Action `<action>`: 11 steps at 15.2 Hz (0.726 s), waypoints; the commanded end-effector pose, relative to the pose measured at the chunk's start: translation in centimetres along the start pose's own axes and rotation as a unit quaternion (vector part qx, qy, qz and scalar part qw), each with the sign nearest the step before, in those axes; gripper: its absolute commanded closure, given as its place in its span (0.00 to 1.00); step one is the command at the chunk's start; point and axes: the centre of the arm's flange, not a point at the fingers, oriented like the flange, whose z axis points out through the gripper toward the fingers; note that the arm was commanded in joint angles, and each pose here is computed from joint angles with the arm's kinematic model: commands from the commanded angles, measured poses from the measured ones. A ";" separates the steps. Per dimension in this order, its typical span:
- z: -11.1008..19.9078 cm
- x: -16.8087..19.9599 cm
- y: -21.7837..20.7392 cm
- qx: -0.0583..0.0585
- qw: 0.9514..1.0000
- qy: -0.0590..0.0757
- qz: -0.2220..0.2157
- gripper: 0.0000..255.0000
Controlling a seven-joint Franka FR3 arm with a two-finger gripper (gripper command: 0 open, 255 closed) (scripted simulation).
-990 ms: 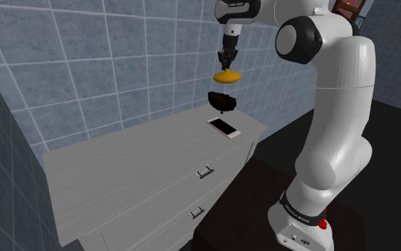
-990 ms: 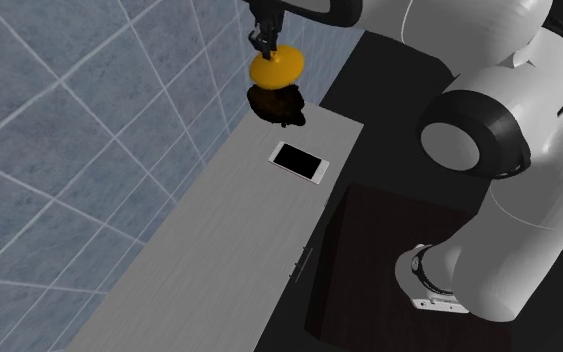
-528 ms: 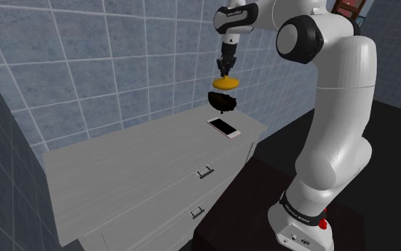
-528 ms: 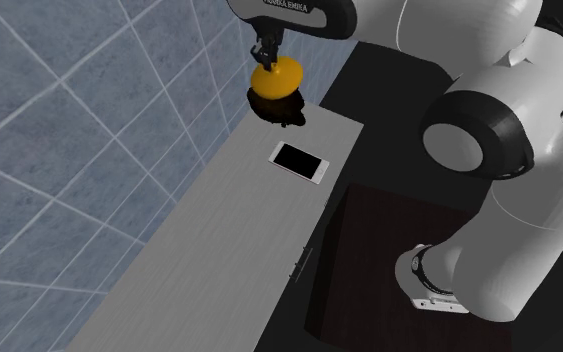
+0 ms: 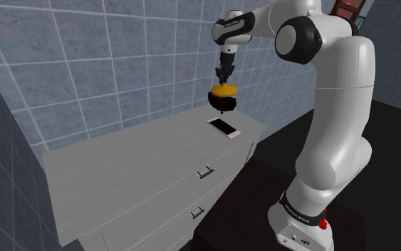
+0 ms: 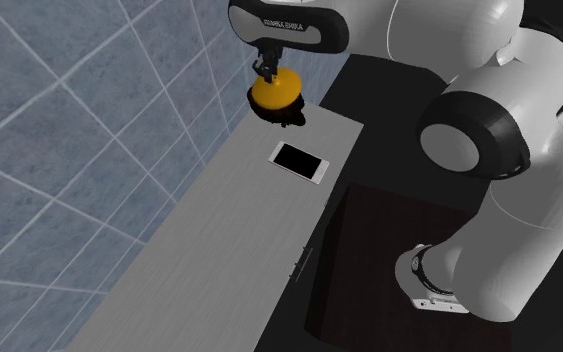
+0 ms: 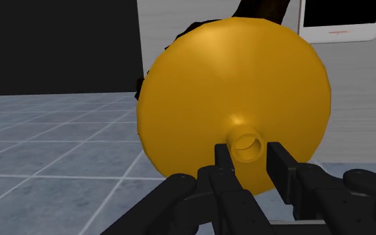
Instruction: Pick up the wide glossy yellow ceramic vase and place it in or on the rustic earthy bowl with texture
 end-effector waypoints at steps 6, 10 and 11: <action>0.7 0.0 -0.2 0.000 1.000 0.000 0.000 1.00; 0.7 0.0 -0.2 0.000 1.000 0.000 0.000 0.00; 0.7 0.0 -0.2 0.000 1.000 0.000 0.000 0.00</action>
